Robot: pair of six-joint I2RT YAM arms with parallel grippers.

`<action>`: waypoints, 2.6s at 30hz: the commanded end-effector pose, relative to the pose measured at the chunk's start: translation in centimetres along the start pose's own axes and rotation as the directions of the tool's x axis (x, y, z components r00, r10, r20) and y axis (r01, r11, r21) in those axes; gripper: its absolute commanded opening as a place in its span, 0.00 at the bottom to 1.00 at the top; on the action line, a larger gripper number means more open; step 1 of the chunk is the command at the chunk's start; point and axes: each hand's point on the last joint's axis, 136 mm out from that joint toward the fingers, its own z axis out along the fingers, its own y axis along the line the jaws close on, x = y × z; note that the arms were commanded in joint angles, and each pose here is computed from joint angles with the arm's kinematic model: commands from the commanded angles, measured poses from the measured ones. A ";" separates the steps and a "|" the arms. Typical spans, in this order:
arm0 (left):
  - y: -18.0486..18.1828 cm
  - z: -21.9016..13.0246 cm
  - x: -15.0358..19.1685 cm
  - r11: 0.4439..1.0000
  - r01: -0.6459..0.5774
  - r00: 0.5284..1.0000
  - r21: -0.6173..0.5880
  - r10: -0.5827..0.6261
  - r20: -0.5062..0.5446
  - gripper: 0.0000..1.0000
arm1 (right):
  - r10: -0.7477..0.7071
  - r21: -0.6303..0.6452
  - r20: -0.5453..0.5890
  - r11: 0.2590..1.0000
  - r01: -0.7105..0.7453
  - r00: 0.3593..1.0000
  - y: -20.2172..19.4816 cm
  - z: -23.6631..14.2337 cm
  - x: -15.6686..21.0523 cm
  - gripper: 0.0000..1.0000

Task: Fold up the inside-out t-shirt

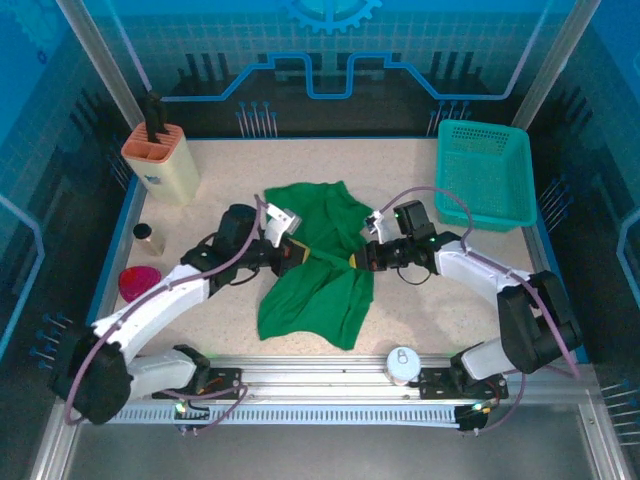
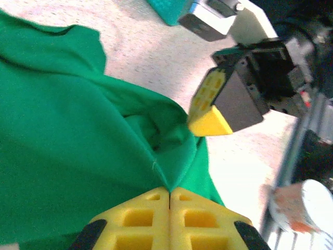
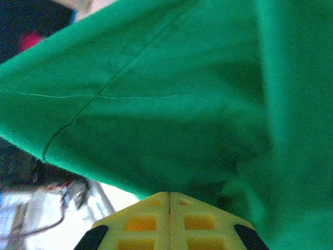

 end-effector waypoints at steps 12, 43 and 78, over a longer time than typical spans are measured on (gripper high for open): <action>8.6 2.3 4.0 0.954 0.284 0.955 -0.100 -0.290 -0.054 0.00 | -0.001 0.506 0.022 0.862 -0.010 1.000 -10.9 0.0 -4.4 0.00; 10.3 1.5 5.0 0.891 0.363 0.920 -0.271 -0.390 -0.050 0.52 | -0.209 0.354 -0.095 0.907 0.230 0.973 0.2 9.3 -1.4 0.44; 4.5 -0.2 6.0 0.875 0.465 0.876 -0.137 -0.477 -0.072 0.23 | 0.066 0.389 -0.179 0.921 0.009 0.982 0.2 2.1 0.2 0.41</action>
